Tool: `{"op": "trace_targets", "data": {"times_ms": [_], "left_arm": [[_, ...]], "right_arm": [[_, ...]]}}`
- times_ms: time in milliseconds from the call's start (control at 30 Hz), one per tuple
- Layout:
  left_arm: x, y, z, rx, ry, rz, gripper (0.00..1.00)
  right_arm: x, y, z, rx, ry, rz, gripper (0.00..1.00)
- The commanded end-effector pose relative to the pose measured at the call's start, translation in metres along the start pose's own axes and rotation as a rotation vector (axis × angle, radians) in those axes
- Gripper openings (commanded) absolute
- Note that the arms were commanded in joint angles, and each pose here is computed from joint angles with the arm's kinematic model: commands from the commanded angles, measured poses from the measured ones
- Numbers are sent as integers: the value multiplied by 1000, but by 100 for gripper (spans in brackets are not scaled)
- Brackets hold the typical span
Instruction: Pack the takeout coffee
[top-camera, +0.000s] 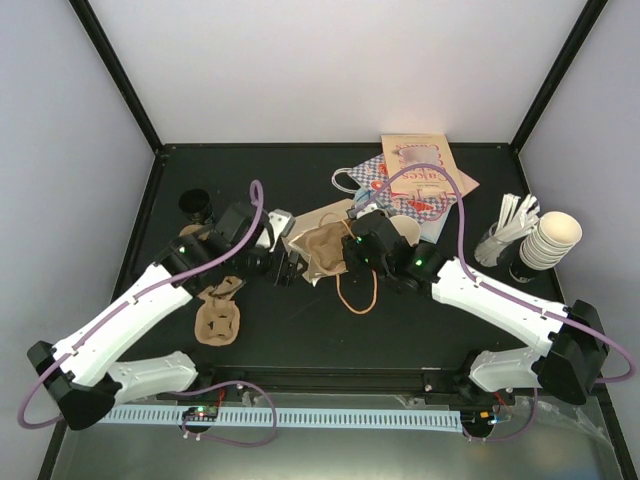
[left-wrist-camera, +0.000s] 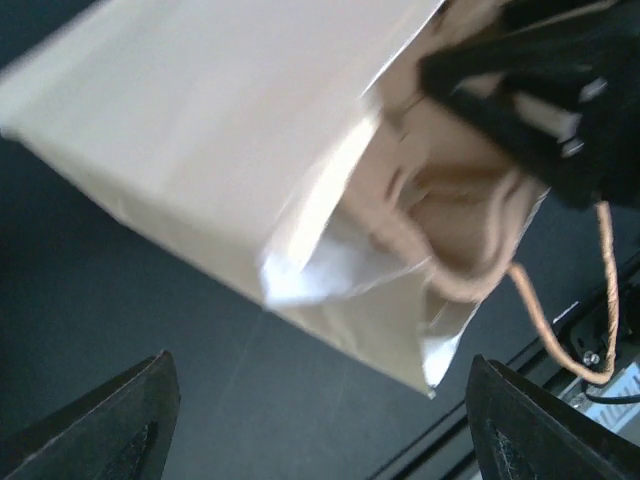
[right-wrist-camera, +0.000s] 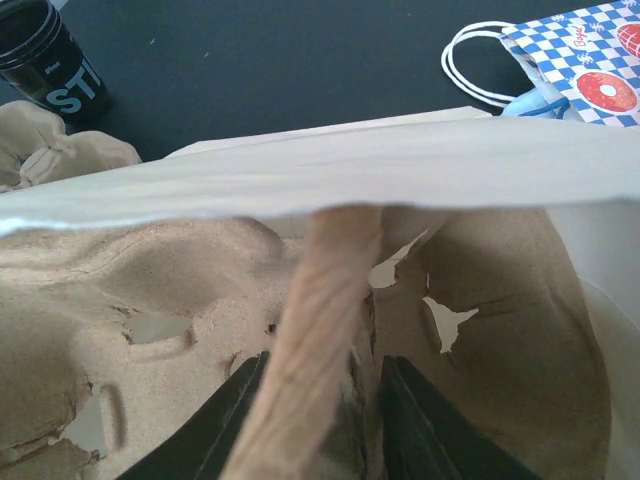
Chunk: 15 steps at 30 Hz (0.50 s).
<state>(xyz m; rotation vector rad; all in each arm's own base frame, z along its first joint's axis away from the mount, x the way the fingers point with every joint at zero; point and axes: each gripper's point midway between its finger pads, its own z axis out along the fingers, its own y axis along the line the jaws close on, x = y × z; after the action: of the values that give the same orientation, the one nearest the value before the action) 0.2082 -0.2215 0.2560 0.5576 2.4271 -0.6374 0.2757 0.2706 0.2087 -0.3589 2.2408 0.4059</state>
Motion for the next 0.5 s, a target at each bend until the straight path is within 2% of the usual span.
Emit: {"op": "trace_targets", "data": {"times_ms": [0, 167, 467], "left_arm": [[27, 2, 8, 40, -5, -281, 82], [31, -11, 15, 163, -61, -326, 82], [13, -6, -4, 93, -101, -223, 82]], "right_arm": [[-22, 7, -6, -32, -63, 30, 33], [-14, 8, 1, -32, -49, 15, 33], [-7, 3, 12, -17, -73, -13, 33]]}}
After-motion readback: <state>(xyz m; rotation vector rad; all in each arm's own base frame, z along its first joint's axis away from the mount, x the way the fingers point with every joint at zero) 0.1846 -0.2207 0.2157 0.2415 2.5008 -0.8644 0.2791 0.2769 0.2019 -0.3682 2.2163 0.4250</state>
